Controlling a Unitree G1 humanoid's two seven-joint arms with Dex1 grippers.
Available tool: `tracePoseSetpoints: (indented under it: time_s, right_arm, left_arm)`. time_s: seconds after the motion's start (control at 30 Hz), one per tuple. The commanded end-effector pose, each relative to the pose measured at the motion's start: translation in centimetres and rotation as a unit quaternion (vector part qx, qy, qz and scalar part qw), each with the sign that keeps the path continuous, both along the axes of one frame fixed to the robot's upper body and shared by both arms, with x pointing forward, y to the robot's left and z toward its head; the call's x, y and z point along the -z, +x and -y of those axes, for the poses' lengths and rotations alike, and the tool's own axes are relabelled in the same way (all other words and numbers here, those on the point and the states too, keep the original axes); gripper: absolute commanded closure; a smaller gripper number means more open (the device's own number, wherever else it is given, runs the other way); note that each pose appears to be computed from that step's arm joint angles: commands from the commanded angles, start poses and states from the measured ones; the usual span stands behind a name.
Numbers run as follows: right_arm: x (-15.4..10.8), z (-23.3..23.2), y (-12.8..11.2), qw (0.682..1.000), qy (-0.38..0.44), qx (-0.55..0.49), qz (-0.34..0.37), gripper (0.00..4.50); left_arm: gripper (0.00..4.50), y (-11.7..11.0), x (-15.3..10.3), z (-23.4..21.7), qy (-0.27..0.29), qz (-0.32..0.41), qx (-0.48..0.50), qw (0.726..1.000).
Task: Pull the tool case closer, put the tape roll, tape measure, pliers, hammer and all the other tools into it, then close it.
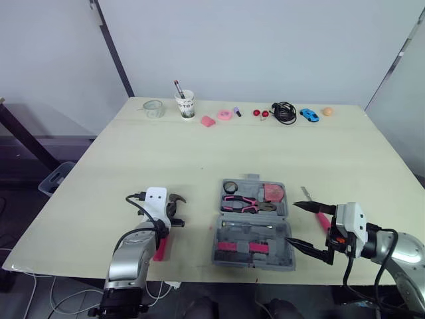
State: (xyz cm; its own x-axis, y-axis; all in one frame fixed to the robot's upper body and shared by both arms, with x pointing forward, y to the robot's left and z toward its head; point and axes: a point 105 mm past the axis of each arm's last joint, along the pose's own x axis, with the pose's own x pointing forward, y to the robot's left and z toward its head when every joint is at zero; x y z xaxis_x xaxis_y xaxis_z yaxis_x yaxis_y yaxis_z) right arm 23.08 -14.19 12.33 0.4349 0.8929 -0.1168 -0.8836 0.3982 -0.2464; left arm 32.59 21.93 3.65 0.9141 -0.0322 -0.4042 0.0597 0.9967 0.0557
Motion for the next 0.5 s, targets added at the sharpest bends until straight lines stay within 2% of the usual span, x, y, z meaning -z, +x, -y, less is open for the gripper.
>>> tracePoseSetpoints:
  time_s: [0.03,0.17,0.27,0.4,0.5]
  right_arm:
    - [-1.1,-0.2,-0.3,1.000,0.007,-0.010,0.023,0.00]
    - [-1.3,-0.4,-0.6,0.999,0.016,-0.026,0.015,0.00]
    - [-1.3,-0.4,-0.8,0.999,0.022,-0.032,0.006,0.00]
    - [-1.2,-0.2,-0.7,0.999,0.019,-0.031,0.005,0.00]
    - [-1.2,0.0,-0.5,0.999,0.017,-0.029,0.005,0.00]
  left_arm:
    - [4.49,-0.3,0.3,-0.1,0.006,-0.004,0.015,1.000]
    - [4.49,-0.6,-1.0,-0.6,0.022,0.017,0.048,0.998]
    - [4.49,-0.7,-2.5,-1.0,0.056,0.034,0.105,0.992]
    - [4.49,-0.7,-4.8,-1.1,0.088,0.050,0.199,0.975]
    - [4.49,-1.3,-6.5,0.4,0.106,0.039,0.316,0.942]
